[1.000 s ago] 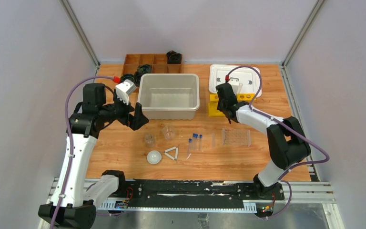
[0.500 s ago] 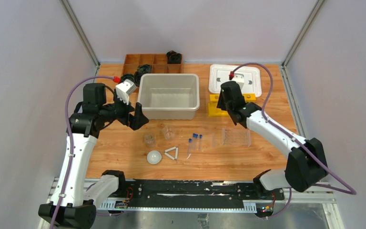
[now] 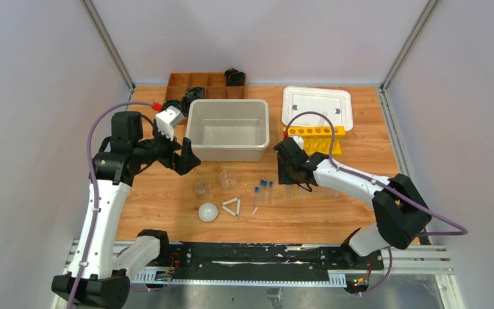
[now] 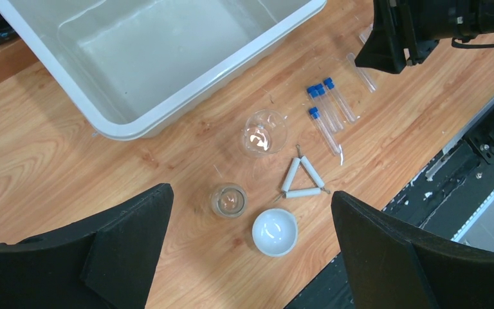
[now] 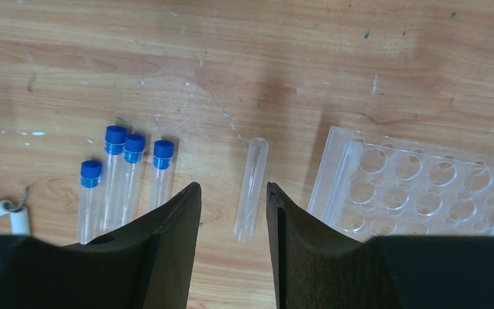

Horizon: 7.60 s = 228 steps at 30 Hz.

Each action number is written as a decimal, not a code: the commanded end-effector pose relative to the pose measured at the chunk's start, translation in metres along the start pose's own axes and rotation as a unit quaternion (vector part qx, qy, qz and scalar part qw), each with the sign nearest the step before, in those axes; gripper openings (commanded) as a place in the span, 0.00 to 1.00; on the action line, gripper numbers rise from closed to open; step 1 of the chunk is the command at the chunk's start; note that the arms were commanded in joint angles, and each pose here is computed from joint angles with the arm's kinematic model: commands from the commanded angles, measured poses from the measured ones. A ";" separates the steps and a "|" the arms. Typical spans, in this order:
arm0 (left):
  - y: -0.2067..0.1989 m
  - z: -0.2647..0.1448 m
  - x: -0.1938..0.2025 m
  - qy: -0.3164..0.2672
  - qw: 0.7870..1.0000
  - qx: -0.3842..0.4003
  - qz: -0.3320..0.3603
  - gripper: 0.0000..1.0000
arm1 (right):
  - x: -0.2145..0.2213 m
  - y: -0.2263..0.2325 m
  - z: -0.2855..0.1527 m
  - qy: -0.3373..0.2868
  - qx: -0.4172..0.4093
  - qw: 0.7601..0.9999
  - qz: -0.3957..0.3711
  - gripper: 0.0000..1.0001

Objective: Organize the chemistry lab equipment

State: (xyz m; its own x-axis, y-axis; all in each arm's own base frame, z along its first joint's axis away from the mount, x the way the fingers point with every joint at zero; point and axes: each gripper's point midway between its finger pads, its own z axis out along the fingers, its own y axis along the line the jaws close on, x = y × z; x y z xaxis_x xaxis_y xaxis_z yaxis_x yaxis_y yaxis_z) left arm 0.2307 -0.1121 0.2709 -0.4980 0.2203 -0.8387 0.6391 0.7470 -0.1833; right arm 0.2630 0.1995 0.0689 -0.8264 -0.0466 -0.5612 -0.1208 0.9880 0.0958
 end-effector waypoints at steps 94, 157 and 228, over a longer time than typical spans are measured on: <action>-0.051 -0.003 -0.020 -0.042 0.986 0.160 0.024 0.07 | -0.145 0.271 -0.213 -0.136 -0.385 0.912 -0.026 0.55; -0.011 0.012 0.004 0.011 0.998 0.049 -0.036 1.00 | -0.184 -0.185 -0.071 -0.321 0.171 0.915 0.176 0.00; -0.007 0.006 0.007 0.004 1.000 0.029 0.007 1.00 | -0.151 -0.180 -0.008 -0.244 0.198 0.939 0.139 0.00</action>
State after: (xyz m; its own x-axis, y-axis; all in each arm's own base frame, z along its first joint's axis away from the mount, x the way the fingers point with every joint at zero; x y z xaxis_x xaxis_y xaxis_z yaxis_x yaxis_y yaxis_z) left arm 0.2266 -0.1205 0.2591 -0.5282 0.2217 -0.8197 0.6662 0.7068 -0.2381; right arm 0.4088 0.0286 0.1501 -0.4193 0.2250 -0.8795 0.3437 0.9360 0.0755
